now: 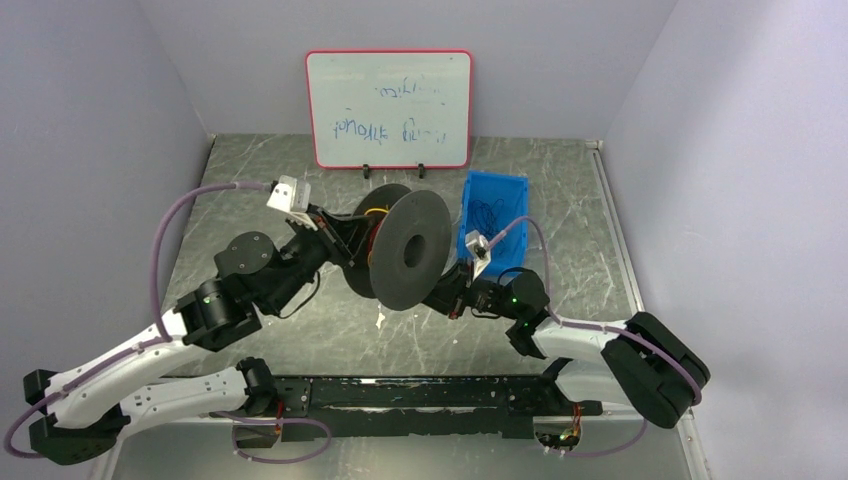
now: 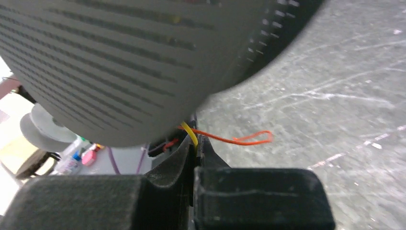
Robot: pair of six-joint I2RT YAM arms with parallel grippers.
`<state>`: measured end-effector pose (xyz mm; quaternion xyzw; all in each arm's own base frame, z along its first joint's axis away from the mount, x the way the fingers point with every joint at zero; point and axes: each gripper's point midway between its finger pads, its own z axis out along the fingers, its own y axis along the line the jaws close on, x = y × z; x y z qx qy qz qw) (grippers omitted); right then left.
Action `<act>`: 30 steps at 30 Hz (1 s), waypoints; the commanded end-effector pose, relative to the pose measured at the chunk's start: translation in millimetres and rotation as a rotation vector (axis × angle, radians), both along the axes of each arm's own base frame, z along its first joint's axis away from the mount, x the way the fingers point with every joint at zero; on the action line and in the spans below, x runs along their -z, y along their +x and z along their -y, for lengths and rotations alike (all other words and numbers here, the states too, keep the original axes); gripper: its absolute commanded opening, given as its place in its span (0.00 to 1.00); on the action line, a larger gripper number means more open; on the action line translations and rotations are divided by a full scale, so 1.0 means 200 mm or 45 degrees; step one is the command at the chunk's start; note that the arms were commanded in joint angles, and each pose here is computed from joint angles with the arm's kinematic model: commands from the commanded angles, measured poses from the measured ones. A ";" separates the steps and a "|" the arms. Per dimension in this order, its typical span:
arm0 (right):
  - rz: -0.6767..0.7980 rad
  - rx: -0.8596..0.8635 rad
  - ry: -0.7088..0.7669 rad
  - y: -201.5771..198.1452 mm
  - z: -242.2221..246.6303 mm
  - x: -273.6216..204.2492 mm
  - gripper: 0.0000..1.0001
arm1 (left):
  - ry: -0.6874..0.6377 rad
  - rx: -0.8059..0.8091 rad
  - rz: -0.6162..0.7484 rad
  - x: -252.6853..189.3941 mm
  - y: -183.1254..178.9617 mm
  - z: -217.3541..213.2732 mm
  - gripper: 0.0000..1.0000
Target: Wrap the cables
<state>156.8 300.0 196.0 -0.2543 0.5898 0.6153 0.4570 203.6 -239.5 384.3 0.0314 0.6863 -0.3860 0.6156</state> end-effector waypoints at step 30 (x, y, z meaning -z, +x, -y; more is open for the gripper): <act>0.058 0.172 0.560 -0.11 -0.06 -0.49 0.00 | -0.576 -0.251 -0.438 0.39 0.16 0.09 0.07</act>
